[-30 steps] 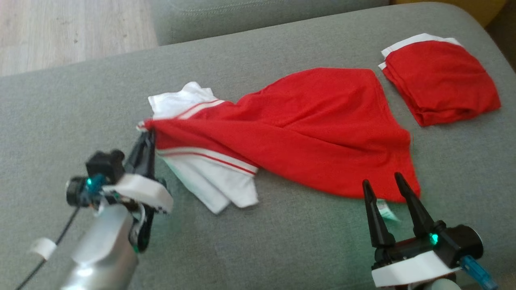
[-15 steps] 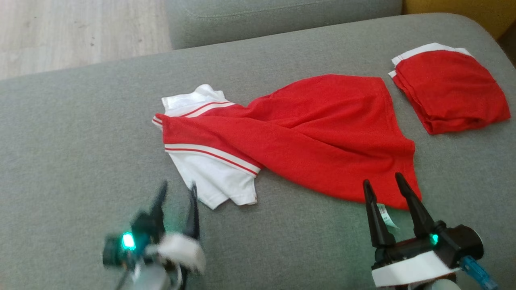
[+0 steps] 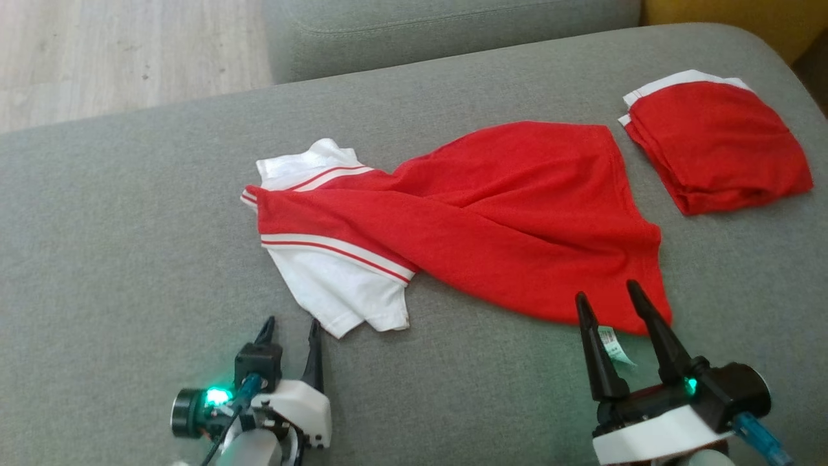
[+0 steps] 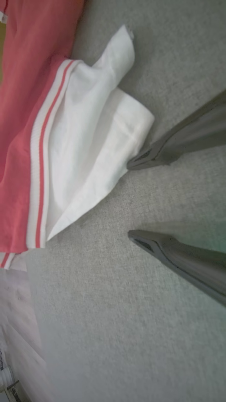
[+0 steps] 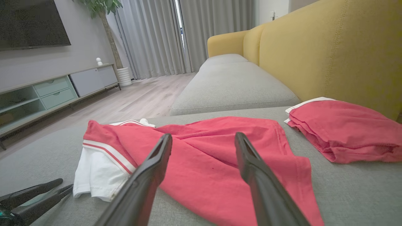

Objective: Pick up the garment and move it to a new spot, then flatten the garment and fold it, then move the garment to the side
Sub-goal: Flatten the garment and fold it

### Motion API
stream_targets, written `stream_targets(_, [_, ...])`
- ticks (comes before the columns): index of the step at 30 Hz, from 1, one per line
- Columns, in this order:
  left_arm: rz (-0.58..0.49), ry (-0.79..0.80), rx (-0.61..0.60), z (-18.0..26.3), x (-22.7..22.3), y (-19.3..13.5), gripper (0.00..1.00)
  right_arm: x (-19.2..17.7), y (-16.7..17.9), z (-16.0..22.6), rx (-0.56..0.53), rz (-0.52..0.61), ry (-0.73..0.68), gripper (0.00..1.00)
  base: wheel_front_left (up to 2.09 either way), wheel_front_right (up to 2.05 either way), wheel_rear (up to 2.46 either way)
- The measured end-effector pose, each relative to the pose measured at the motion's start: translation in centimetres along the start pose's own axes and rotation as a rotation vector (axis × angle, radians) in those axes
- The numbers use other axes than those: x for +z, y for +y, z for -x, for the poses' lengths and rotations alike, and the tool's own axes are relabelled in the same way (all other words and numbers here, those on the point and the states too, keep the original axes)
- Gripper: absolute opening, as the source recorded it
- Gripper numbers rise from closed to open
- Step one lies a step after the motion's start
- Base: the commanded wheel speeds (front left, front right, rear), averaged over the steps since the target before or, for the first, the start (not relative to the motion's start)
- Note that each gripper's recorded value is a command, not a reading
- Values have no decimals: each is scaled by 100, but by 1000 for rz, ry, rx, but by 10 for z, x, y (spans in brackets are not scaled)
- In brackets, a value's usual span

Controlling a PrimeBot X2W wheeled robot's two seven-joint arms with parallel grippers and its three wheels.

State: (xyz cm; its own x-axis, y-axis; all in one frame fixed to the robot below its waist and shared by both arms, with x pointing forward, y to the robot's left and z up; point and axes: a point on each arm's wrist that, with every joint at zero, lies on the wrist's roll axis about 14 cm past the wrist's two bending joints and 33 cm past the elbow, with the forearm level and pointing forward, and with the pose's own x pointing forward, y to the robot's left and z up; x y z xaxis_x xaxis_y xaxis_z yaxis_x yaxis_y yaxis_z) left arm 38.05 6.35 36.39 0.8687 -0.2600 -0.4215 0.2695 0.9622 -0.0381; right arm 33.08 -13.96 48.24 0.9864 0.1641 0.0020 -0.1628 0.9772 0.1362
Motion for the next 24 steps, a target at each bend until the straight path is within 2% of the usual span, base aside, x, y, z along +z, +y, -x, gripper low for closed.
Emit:
stream_targets(7, [-12,-15,-50,-4,7,-14,100,0,-5,4,-15,8,0,100,0,0,0])
stream_targets(16, [-15,-141,-125,-4,48,-41,100,4,-6,8,-21,10,-13,100,0,0,0])
stream_targets(24, [-66,-74,-107,-6,28,-38,100,4,-4,11,-19,9,-12,100,0,0,0])
